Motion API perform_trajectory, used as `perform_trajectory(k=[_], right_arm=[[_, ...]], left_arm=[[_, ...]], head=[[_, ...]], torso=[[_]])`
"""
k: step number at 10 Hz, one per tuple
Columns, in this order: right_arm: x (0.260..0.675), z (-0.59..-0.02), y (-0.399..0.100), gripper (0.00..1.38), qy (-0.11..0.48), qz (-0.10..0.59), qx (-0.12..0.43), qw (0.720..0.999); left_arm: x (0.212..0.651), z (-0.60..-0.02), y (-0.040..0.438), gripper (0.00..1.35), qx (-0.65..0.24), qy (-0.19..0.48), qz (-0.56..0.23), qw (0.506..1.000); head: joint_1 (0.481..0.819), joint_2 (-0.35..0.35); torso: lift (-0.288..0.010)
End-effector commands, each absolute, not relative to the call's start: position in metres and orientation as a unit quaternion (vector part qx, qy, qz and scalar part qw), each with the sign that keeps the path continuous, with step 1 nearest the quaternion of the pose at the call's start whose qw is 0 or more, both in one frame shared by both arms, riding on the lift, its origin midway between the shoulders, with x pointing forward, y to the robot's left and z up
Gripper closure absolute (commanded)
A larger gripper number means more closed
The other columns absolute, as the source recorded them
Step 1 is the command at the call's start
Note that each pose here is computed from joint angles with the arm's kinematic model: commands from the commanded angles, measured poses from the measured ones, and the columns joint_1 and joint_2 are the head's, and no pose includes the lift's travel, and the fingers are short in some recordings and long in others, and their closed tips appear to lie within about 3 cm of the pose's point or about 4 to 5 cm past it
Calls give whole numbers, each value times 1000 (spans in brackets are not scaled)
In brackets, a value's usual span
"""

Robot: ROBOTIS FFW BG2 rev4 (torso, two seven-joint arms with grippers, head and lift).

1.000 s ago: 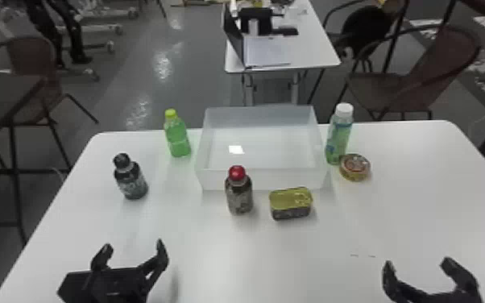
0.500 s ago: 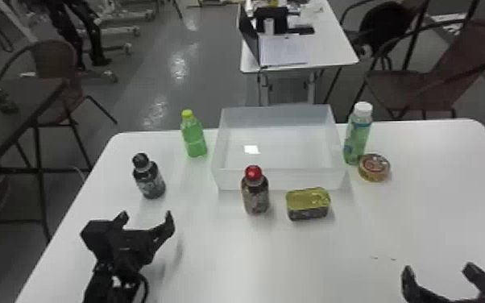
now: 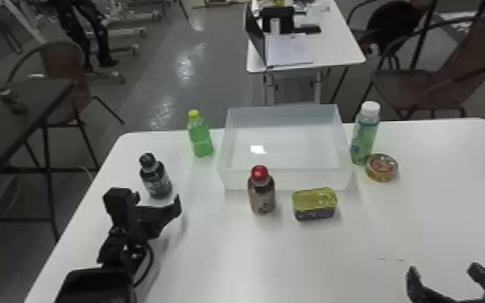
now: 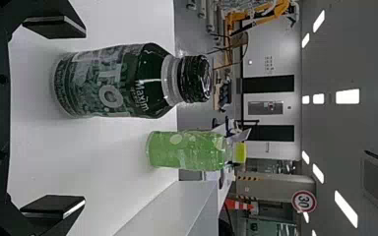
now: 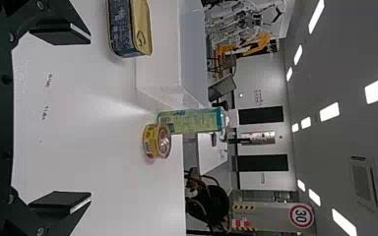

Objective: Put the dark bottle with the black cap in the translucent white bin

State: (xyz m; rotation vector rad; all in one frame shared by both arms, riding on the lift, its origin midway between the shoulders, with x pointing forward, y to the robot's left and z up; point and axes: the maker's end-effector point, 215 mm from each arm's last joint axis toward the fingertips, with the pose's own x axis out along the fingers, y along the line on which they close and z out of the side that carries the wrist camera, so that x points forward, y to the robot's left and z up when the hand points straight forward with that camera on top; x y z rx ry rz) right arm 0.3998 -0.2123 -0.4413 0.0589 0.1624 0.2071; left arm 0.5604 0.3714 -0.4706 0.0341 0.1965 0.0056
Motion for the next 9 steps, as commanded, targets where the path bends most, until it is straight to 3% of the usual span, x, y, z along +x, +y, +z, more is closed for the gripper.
perform_trajectory(k=[1, 6, 9], right_arm=[[402, -441, -212, 165, 80, 103, 30, 991], [400, -447, -212, 165, 86, 109, 29, 990], [402, -446, -232, 165, 87, 121, -7, 989]], left_arm=[[575, -475, 382, 105, 39, 118, 2, 992], [593, -469, 424, 114, 38, 133, 18, 990], [605, -468, 412, 117, 17, 127, 11, 992]], head=[[695, 182], [695, 220], [695, 226]], torso=[[-90], [-90], [-90]])
